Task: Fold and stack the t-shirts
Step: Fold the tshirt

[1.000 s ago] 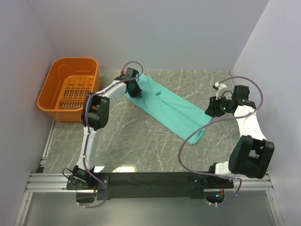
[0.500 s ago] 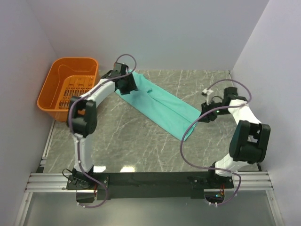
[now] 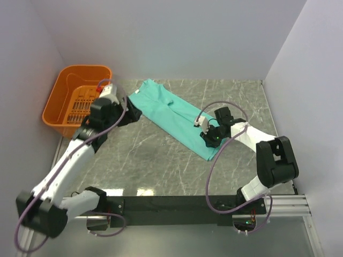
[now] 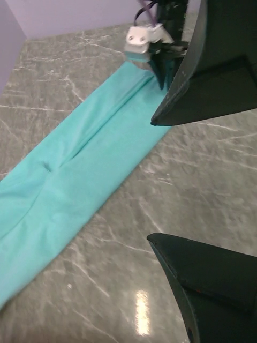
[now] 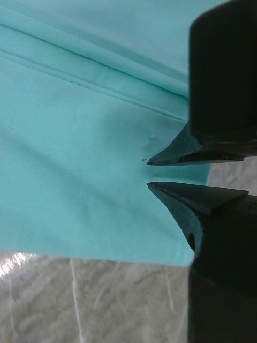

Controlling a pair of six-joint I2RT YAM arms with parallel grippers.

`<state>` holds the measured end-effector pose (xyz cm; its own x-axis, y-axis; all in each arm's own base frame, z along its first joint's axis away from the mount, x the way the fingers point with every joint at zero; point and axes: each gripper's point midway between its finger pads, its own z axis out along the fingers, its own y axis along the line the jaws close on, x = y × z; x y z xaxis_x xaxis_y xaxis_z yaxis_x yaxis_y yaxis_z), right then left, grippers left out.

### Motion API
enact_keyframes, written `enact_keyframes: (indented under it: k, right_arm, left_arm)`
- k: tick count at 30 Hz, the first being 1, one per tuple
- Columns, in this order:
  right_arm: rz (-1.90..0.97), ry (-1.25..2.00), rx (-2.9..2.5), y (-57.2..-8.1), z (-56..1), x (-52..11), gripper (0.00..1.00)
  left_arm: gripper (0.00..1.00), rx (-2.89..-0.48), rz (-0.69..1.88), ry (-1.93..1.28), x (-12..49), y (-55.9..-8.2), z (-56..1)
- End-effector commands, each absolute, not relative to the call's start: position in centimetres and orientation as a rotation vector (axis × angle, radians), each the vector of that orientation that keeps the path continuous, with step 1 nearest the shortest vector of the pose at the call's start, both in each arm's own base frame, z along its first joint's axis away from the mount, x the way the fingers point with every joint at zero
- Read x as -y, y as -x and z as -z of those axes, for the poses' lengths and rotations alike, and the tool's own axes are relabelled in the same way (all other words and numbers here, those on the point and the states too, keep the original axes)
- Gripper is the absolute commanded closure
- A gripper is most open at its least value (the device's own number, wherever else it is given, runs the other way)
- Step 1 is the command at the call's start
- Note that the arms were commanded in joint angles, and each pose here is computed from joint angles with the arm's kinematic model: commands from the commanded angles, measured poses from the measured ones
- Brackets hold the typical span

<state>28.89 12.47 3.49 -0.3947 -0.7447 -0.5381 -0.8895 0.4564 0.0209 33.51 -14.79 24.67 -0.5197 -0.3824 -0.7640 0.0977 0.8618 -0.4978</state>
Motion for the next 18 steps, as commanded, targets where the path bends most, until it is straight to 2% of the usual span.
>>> enact_keyframes:
  k: [1, 4, 9, 18]
  right_arm:
    - [-0.250, 1.342, -2.225, -31.9, -3.6, -13.3, 0.74]
    - [-0.195, 1.411, -2.240, -31.1, -2.6, -13.6, 0.76]
    - [-0.155, 1.572, -2.248, -28.3, -1.3, -14.5, 0.77]
    - [-0.275, 1.924, -2.117, -20.8, -0.3, -19.6, 0.79]
  left_arm:
    - [0.12, -1.956, 0.563, 0.259, 12.4, -30.9, -25.6]
    - [0.08, -1.923, 0.580, 0.294, 11.4, -28.7, -25.8]
    - [0.08, -1.924, 0.641, 0.326, 11.3, -26.2, -25.5]
    - [0.08, -1.916, 0.763, 0.341, 11.9, -23.3, -24.8]
